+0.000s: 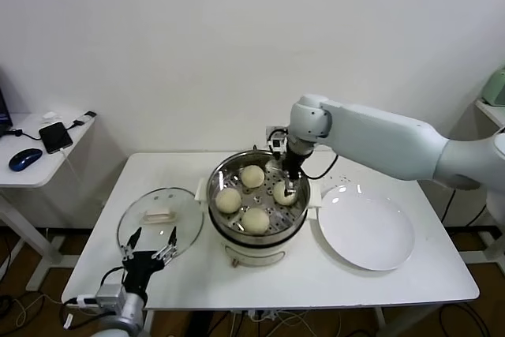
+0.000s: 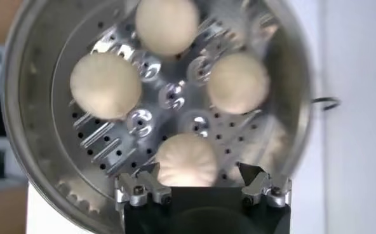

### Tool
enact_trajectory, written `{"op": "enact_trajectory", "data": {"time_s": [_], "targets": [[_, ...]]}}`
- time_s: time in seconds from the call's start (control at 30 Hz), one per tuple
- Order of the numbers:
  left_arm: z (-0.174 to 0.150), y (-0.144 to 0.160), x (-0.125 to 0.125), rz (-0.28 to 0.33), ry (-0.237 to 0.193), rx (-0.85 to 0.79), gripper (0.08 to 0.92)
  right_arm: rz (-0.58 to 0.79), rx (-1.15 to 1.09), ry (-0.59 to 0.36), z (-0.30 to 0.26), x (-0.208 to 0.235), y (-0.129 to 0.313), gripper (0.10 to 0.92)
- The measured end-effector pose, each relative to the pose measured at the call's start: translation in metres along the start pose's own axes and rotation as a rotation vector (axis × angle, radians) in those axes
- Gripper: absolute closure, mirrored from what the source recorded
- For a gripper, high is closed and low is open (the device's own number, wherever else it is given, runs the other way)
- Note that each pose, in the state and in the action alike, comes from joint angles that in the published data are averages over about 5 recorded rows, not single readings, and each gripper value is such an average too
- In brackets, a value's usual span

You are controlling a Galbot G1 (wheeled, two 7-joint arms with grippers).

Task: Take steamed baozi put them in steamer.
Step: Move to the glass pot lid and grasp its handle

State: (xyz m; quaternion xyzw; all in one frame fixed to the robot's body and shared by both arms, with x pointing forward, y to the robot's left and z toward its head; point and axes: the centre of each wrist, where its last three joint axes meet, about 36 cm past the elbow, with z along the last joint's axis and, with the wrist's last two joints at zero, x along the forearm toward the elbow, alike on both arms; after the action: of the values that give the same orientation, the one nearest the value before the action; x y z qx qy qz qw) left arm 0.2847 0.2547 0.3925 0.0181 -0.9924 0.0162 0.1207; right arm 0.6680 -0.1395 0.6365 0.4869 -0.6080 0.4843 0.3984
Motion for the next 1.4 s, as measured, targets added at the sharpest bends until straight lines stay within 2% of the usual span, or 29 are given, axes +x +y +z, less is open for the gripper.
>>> {"op": "enact_trajectory", "data": {"time_s": [0.17,0.33,0.63,0.77,0.9,1.1,1.23,1.4], "targets": [[-0.005,-0.004,-0.001,-0.018,-0.047,0.057,0.177,0.104,-0.065,-0.230,0.034,0.031,0.000,0.200],[-0.003,-0.003,-0.002,-0.025,-0.070,0.065,0.177,0.253,-0.140,-0.508,0.080,0.038,0.015,0.199],[0.007,-0.006,-0.011,-0.023,-0.112,-0.003,0.177,0.511,-0.418,-0.983,0.154,-0.011,0.072,0.200],[0.011,-0.004,-0.016,-0.029,-0.122,-0.038,0.177,0.656,-0.608,-1.136,0.189,-0.046,0.109,0.199],[0.013,0.000,-0.022,-0.044,-0.130,-0.083,0.177,0.778,-0.800,-1.206,0.216,-0.085,0.155,0.200],[0.017,0.009,-0.032,-0.088,-0.147,-0.222,0.177,0.879,-1.014,-1.187,0.244,-0.129,0.227,0.200],[0.024,0.014,-0.041,-0.138,-0.156,-0.416,0.177,0.925,-1.106,-1.156,0.257,-0.144,0.264,0.200],[0.033,0.020,-0.046,-0.192,-0.153,-0.765,0.177,0.962,-1.168,-1.127,0.267,-0.150,0.295,0.200]]}}
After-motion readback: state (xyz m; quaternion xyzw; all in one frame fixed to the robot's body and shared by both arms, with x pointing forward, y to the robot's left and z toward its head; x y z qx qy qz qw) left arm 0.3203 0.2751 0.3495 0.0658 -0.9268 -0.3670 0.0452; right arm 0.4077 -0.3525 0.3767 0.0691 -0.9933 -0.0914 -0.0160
